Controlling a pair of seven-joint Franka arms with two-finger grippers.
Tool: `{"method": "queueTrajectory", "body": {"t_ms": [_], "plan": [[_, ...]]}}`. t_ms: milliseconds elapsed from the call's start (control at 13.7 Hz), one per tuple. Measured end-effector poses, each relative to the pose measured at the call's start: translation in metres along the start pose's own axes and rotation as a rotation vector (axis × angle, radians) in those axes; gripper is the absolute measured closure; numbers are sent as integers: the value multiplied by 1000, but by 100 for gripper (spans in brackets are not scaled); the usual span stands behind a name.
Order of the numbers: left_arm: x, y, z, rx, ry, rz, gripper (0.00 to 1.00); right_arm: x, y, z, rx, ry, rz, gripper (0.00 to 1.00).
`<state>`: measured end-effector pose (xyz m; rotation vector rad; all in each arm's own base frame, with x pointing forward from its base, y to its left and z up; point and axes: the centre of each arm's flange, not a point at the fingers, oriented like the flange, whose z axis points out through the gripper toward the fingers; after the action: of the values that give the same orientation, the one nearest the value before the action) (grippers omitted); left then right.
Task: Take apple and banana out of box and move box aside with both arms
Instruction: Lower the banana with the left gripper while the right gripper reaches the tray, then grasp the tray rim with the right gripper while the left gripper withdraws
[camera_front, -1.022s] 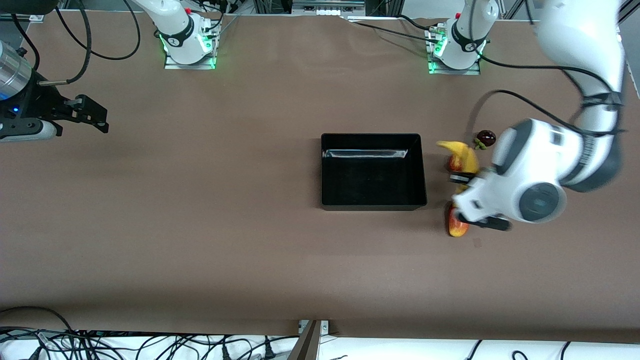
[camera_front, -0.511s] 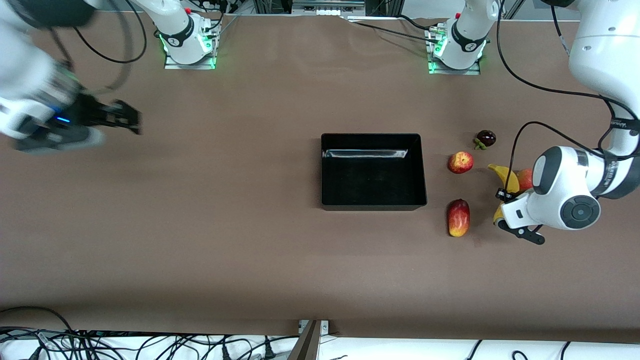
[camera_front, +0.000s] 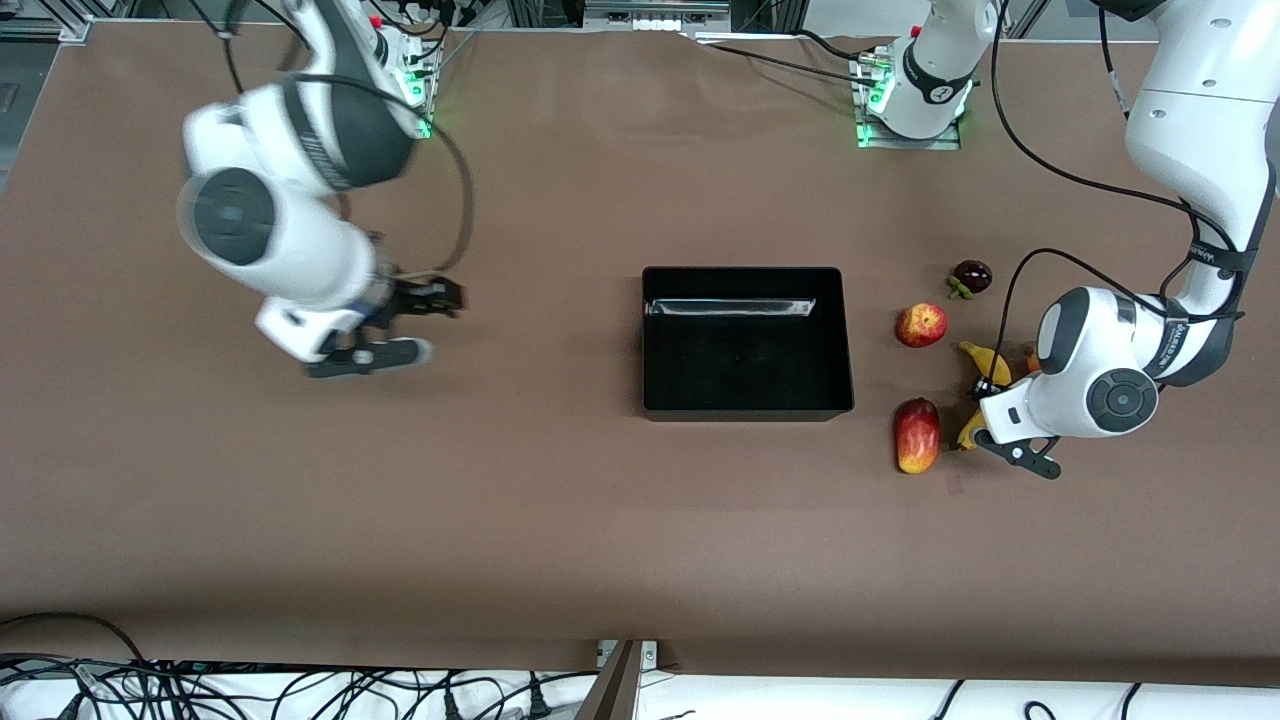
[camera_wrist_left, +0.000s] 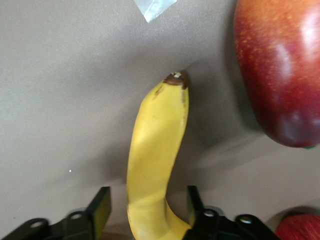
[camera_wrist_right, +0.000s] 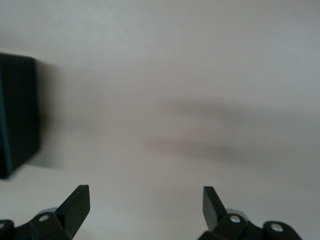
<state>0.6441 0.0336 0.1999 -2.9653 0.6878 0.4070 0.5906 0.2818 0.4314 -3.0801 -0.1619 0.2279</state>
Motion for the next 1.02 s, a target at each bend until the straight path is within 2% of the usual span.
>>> {"method": "queueTrajectory", "body": {"t_ms": [146, 219, 438, 584, 803, 1022], "plan": [[1, 13, -37, 2, 8, 10, 3, -2, -57, 35, 12, 24, 48, 0], [1, 24, -70, 3, 16, 16, 0, -5, -83, 53, 15, 37, 62, 0], [-19, 59, -192, -7, -9, 26, 0, -13, -142, 108, 26, 63, 96, 0], [-41, 73, -254, -53, -46, 17, 0, -18, -168, 141, 45, 76, 88, 0], [-70, 74, -321, -54, -1, -33, 0, -35, -206, 175, 47, 85, 73, 0], [-105, 86, -361, -89, 46, -250, 0, -49, -227, 182, 51, 98, 48, 2]]}}
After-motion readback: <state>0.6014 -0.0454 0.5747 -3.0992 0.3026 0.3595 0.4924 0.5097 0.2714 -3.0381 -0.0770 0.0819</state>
